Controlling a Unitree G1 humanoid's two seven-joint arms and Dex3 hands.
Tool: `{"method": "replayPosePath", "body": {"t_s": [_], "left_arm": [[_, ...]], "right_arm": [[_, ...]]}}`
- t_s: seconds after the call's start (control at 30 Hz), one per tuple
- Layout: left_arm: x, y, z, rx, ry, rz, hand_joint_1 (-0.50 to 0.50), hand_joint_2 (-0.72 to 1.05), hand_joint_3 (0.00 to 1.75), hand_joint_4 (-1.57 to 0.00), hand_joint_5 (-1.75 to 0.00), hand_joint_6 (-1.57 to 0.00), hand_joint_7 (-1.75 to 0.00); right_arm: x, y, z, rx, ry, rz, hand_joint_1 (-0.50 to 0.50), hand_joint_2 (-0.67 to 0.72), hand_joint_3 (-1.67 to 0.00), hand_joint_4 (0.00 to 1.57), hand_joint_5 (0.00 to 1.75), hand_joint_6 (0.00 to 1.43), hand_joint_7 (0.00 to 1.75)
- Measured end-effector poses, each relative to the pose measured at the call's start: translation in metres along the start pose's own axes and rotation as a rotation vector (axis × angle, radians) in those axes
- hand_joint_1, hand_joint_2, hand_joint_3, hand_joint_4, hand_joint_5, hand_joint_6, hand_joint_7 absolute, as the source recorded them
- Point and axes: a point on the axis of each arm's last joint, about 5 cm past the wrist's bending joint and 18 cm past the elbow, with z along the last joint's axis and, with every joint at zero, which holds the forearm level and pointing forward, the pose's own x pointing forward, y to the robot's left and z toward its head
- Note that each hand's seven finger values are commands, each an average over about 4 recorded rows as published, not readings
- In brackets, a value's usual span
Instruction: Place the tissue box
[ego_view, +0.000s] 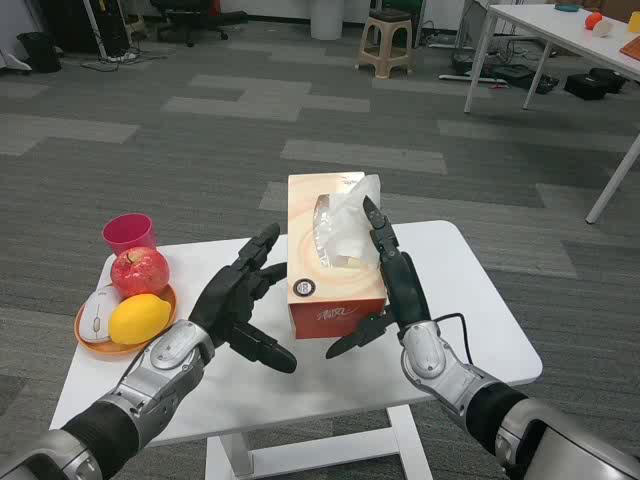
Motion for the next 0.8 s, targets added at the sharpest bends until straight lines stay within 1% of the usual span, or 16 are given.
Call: {"method": "replayPosePath", "body": {"t_s": [0.2, 0.23, 0.33, 0.37, 0.8], "left_arm": [[-0.0008, 0.0005, 0.0015, 0.002, -0.013, 0.005, 0.5, -0.19, 0.0, 0.0, -0.92, 0.0, 0.0], [-0.0008, 0.0005, 0.0015, 0.002, -0.013, 0.005, 0.5, -0.19, 0.0, 0.0, -0.95, 0.0, 0.0], [-0.0008, 0.0004, 0.0017, 0.001, -0.014, 0.004, 0.5, -0.19, 0.0, 0.0, -0.95, 0.0, 0.0], [-0.0008, 0.0004, 0.0017, 0.001, -0.014, 0.004, 0.5, -0.19, 0.0, 0.0, -0.92, 0.0, 0.0], [-0.0008, 0.0004, 0.0017, 0.001, -0.015, 0.004, 0.5, -0.19, 0.0, 0.0, -0.92, 0.0, 0.0]], "right_arm": [[0.001, 0.0015, 0.0042, 0.023, -0.025, -0.001, -0.46, 0.09, -0.08, 0.49, 0.1, 0.0, 0.0], [0.001, 0.0015, 0.0043, 0.024, -0.027, -0.001, -0.46, 0.09, -0.08, 0.49, 0.1, 0.0, 0.0], [0.001, 0.0015, 0.0044, 0.025, -0.028, -0.002, -0.46, 0.09, -0.08, 0.49, 0.1, 0.0, 0.0], [0.001, 0.0015, 0.0044, 0.025, -0.028, -0.002, -0.46, 0.09, -0.08, 0.49, 0.1, 0.0, 0.0], [0.0011, 0.0015, 0.0044, 0.025, -0.029, -0.003, -0.46, 0.09, -0.08, 0.49, 0.1, 0.0, 0.02]]}}
